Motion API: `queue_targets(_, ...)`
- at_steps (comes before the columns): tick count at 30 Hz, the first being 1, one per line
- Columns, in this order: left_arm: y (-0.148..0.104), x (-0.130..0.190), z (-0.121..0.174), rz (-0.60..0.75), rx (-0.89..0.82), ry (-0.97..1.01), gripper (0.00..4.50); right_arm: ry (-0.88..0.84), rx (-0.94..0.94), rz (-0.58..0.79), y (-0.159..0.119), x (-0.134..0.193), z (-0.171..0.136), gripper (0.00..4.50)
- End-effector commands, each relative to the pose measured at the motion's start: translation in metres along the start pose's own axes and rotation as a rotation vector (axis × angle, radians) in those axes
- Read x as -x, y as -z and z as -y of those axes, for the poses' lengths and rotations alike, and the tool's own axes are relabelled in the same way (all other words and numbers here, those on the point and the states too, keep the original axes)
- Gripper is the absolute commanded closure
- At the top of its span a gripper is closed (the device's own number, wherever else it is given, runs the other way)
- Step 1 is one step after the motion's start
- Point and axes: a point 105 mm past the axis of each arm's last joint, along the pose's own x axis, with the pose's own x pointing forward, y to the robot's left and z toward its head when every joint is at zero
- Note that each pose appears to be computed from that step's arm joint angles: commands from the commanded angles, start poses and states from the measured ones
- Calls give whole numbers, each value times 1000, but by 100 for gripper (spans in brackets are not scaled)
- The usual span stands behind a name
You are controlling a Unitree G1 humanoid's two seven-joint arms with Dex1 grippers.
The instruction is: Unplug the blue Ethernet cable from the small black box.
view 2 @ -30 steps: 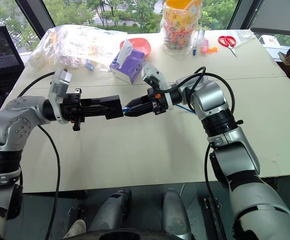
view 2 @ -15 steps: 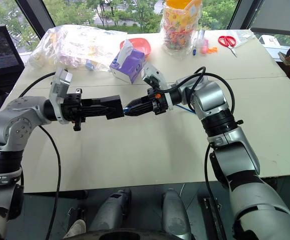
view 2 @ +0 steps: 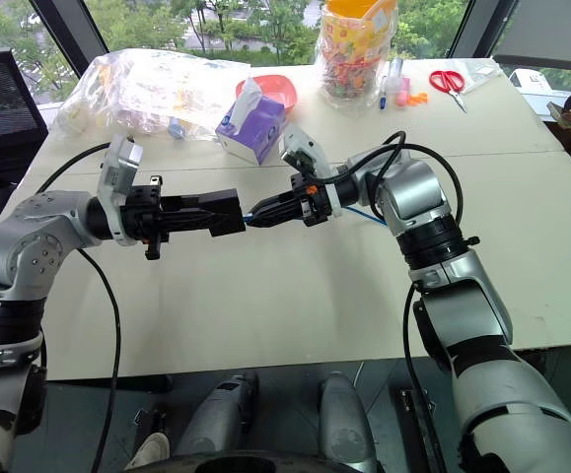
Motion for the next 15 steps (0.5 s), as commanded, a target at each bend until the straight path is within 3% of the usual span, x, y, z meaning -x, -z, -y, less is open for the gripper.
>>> queue_targets(1, -9, 7, 11, -12, -72, 20, 401, 96, -4, 1, 4, 23, 12, 446)
queue_targets(10, -8, 19, 12, -45, -116, -33, 401, 281, -53, -35, 31, 70, 32, 446)
queue_targets(15, -1, 11, 3, -19, -125, -93, 401, 647, 59, -91, 50, 82, 79, 446)
